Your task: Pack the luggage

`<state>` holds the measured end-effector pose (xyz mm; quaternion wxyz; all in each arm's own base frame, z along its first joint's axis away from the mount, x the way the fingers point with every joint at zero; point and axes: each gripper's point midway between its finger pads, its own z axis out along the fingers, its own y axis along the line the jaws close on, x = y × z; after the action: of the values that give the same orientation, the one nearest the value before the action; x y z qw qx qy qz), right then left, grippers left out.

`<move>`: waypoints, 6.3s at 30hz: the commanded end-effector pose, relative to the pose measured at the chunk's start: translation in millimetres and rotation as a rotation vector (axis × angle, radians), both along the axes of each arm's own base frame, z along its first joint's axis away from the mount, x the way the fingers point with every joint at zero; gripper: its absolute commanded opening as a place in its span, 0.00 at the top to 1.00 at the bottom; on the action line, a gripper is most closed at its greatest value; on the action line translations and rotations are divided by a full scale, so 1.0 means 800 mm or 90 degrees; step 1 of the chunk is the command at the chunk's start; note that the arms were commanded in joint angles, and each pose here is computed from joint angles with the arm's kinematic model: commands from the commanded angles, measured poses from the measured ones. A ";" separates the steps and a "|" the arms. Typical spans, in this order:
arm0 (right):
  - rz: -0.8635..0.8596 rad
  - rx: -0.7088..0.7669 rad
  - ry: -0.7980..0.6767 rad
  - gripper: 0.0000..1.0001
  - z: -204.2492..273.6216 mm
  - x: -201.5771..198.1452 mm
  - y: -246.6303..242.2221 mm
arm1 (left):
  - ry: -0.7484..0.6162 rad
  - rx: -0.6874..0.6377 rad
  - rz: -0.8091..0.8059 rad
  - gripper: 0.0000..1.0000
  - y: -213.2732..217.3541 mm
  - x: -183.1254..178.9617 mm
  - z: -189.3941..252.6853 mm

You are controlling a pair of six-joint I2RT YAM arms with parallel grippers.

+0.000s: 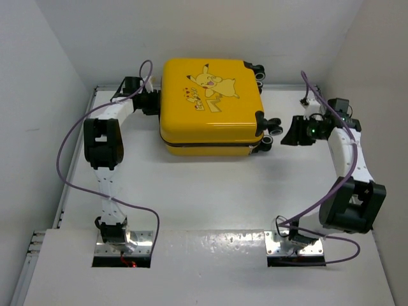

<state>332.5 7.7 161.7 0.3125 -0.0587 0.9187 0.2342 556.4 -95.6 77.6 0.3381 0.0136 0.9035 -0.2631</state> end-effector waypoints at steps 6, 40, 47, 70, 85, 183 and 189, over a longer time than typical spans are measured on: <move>0.115 -0.023 -0.083 0.59 -0.013 -0.057 0.034 | 0.173 -0.015 0.004 1.00 -0.034 -0.051 -0.078; -0.100 -0.080 -0.431 1.00 -0.064 0.047 0.159 | 0.225 -0.153 0.064 1.00 -0.008 -0.111 -0.062; -0.151 -0.107 -0.433 1.00 -0.057 0.048 0.130 | 0.195 -0.150 0.104 1.00 0.036 -0.089 -0.055; 0.096 -0.006 -0.275 0.49 -0.086 -0.024 0.157 | 0.169 -0.117 0.131 1.00 0.093 -0.066 -0.058; 0.003 -0.004 -0.356 0.68 -0.076 0.035 0.163 | 0.182 -0.120 0.110 1.00 0.073 -0.074 -0.063; 0.043 0.357 -0.068 0.70 -0.072 0.206 0.278 | -0.237 0.072 0.246 0.00 0.263 0.051 0.225; 0.162 0.423 -0.060 0.66 -0.027 0.145 0.364 | -0.152 0.045 0.332 0.00 0.315 -0.060 0.213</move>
<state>522.8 170.0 63.4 0.3894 0.0884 0.8320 0.3851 548.7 147.4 245.9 0.5155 -0.1340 0.8355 -0.1349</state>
